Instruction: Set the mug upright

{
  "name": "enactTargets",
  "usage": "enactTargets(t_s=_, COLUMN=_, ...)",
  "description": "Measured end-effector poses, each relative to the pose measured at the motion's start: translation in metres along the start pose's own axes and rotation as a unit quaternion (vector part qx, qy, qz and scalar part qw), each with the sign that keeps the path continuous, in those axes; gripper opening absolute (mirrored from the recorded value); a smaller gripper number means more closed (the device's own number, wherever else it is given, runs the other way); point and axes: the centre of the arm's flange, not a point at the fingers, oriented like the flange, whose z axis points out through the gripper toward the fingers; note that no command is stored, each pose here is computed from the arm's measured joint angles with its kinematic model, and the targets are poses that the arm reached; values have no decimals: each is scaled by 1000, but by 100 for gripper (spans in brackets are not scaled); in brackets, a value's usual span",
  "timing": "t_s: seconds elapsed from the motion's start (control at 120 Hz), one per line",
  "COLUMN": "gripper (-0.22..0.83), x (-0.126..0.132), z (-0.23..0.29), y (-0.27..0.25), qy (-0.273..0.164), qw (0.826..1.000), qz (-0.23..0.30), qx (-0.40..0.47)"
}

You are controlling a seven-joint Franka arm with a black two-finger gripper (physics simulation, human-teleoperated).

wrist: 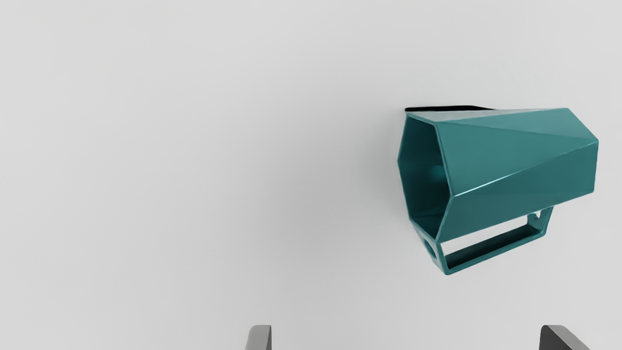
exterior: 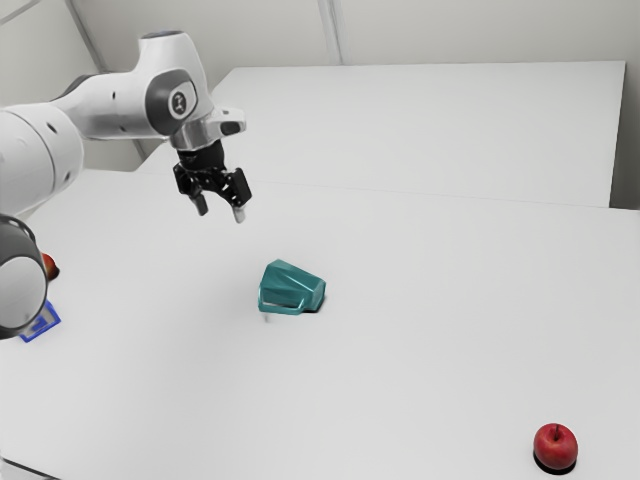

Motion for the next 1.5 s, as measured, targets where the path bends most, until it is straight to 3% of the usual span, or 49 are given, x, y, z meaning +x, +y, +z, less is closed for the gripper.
enactTargets(t_s=0.592, gripper=62, x=-23, z=94, y=-30, qy=44, qw=988, qz=-24, qx=-145)
enactTargets(t_s=1.5, gripper=62, x=-27, z=147, y=-29, qy=113, qw=945, qz=-21, qx=-306)
